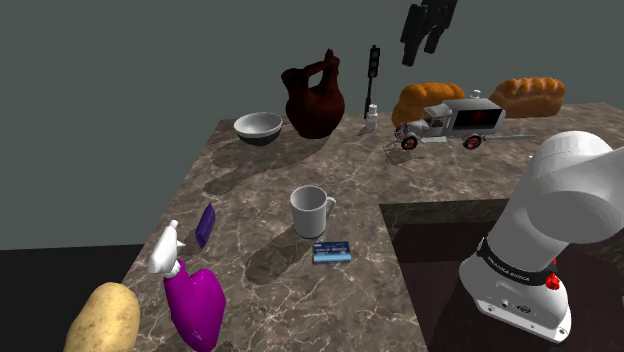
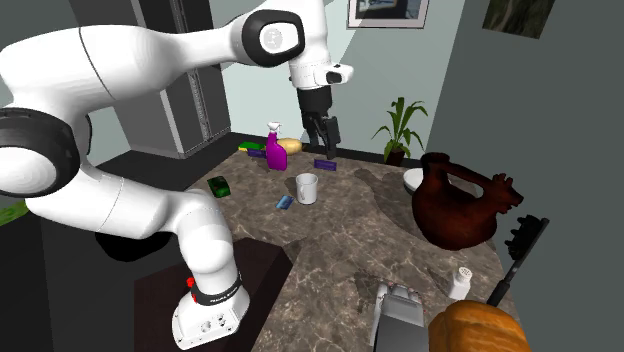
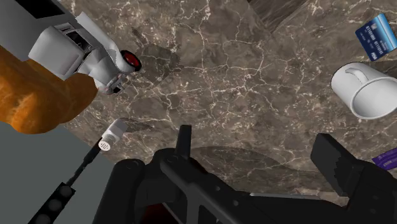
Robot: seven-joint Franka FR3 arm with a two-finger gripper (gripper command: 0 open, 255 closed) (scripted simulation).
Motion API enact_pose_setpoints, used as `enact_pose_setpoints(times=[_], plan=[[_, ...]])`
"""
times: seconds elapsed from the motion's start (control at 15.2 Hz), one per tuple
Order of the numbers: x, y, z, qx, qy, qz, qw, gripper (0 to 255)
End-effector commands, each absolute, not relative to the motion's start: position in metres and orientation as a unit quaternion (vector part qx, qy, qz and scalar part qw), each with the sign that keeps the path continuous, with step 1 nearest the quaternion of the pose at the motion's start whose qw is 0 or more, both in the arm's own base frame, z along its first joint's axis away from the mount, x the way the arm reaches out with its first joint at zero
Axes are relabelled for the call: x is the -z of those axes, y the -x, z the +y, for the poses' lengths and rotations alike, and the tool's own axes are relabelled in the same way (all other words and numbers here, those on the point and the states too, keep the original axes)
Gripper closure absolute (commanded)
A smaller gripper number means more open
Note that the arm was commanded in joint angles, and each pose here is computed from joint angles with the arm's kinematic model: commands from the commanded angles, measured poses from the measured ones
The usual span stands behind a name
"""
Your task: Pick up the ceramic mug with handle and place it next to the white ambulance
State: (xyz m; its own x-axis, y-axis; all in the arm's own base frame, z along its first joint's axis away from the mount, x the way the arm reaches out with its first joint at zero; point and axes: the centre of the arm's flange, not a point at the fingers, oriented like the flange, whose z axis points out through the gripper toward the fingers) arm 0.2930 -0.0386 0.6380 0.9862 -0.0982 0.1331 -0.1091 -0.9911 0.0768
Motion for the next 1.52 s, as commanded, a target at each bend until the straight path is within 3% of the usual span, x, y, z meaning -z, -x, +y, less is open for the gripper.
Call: enact_pose_setpoints(times=[0.0, 1.45], plan=[[-0.638, -0.293, -0.039, -0.065, -0.996, -0.052, 0.042, 0], [-0.46, -0.383, 0.174, -0.019, -0.997, -0.069, 0.035, 0]])
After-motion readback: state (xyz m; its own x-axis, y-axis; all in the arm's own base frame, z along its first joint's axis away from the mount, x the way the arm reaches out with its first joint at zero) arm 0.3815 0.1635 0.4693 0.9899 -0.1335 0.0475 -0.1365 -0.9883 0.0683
